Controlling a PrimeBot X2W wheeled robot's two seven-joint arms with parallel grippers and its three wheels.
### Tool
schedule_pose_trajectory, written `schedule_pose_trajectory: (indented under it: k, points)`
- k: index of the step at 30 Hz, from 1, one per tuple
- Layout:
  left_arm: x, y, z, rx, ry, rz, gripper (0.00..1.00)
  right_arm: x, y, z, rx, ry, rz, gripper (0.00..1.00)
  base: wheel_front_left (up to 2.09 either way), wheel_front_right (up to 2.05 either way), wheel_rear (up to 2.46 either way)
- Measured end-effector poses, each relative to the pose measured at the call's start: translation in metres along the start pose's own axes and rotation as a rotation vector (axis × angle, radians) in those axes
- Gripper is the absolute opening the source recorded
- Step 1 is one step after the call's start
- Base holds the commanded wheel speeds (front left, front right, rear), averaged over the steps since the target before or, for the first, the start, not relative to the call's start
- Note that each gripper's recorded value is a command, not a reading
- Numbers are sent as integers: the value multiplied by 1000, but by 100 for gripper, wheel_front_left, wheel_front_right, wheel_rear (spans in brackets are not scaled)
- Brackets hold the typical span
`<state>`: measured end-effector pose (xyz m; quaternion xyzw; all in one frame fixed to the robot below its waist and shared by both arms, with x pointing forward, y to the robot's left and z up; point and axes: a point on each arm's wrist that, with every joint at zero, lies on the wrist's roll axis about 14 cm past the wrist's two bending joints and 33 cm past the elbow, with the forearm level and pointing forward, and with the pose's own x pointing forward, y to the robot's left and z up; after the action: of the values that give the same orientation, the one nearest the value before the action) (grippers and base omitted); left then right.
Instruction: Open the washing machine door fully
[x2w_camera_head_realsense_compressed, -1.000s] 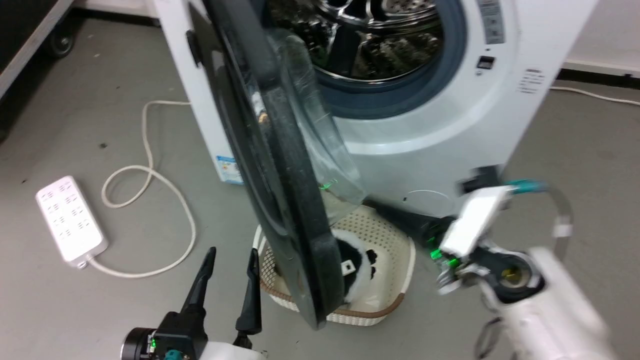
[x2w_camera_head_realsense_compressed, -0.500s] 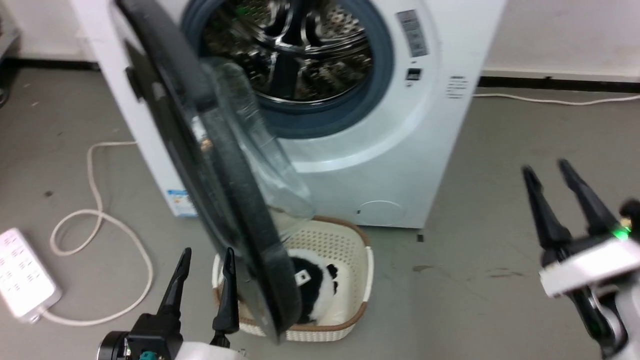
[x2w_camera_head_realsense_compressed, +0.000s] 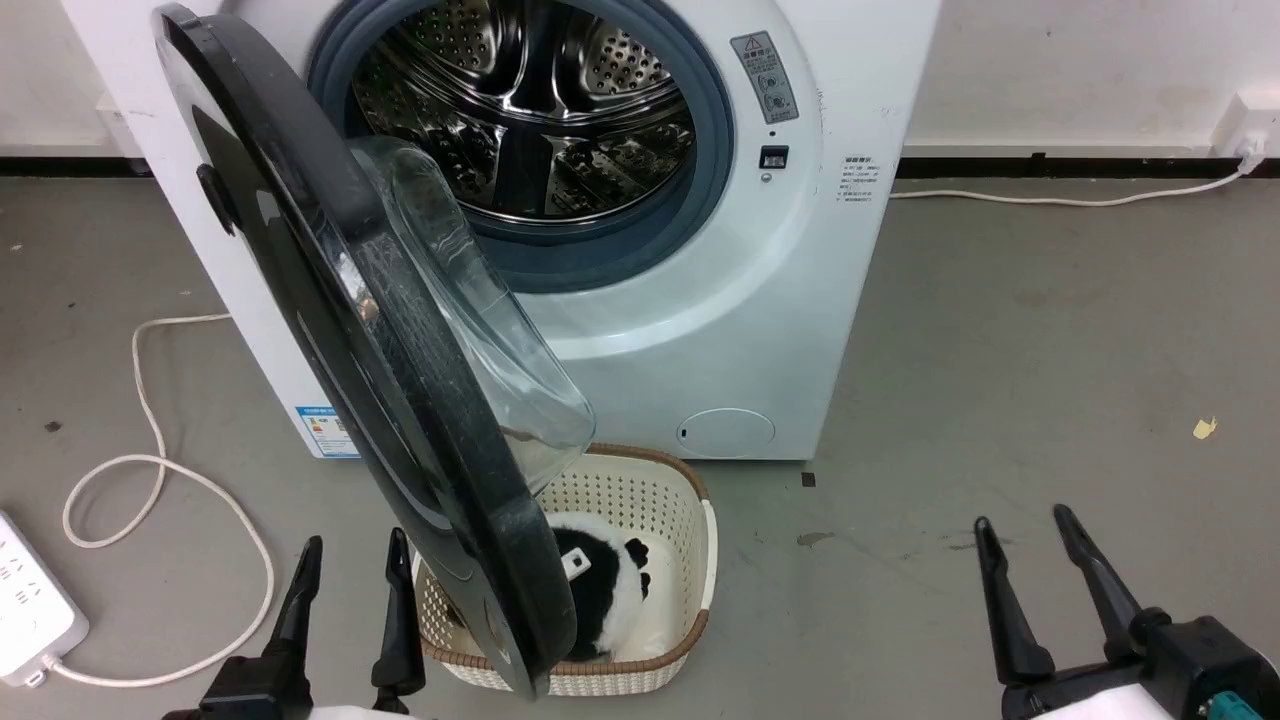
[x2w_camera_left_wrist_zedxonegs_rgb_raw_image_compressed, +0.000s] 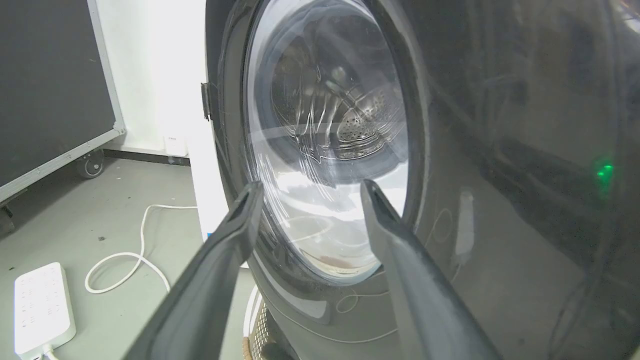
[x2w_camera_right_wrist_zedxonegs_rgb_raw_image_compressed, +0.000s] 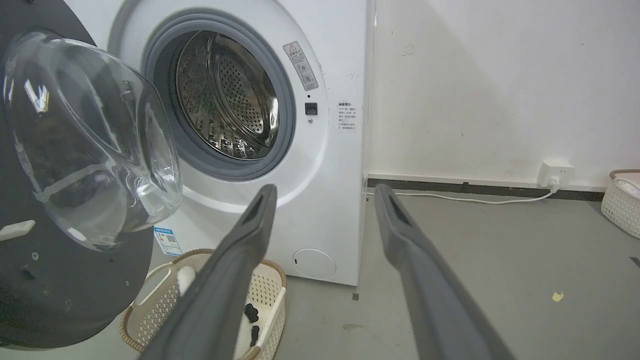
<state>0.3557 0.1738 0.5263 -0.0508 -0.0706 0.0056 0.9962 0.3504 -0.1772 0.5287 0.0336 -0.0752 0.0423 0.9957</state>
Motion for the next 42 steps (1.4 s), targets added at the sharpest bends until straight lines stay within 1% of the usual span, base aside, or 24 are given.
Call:
schedule_pose_trajectory:
  k: [14,15,16,17,22,25,28,31,35,39,42]
  points:
    - [-2,4,-8,-4,25,15,100,5,8,-2,-15,4,23,100,0,0,0]
    - [-2,4,-8,-6,26,16,90,5,9,-2,-15,4,24,100,0,0,0]
    - [-2,5,-8,-6,27,17,42,5,9,-2,-14,5,24,100,0,0,0]
    - [-2,5,-8,-6,27,18,0,6,9,-2,-14,5,25,100,0,0,0]
    - [-1,5,-5,-5,15,22,0,6,10,-2,-13,4,26,100,0,0,0]
    - [2,6,11,-6,-34,25,0,6,10,-1,-13,1,26,100,0,0,0]
    - [6,11,33,-40,-105,53,0,6,10,1,-13,-4,27,100,0,0,0]
    - [11,23,66,-82,-210,97,0,5,10,2,-13,-10,27,100,0,0,0]
    - [13,28,123,-95,-389,108,0,5,12,5,-13,-19,31,100,0,0,0]
    - [8,18,178,-97,-568,71,0,5,13,7,-13,-26,34,100,0,0,0]
    - [2,4,201,-87,-644,24,0,5,14,8,-13,-29,37,100,0,0,0]
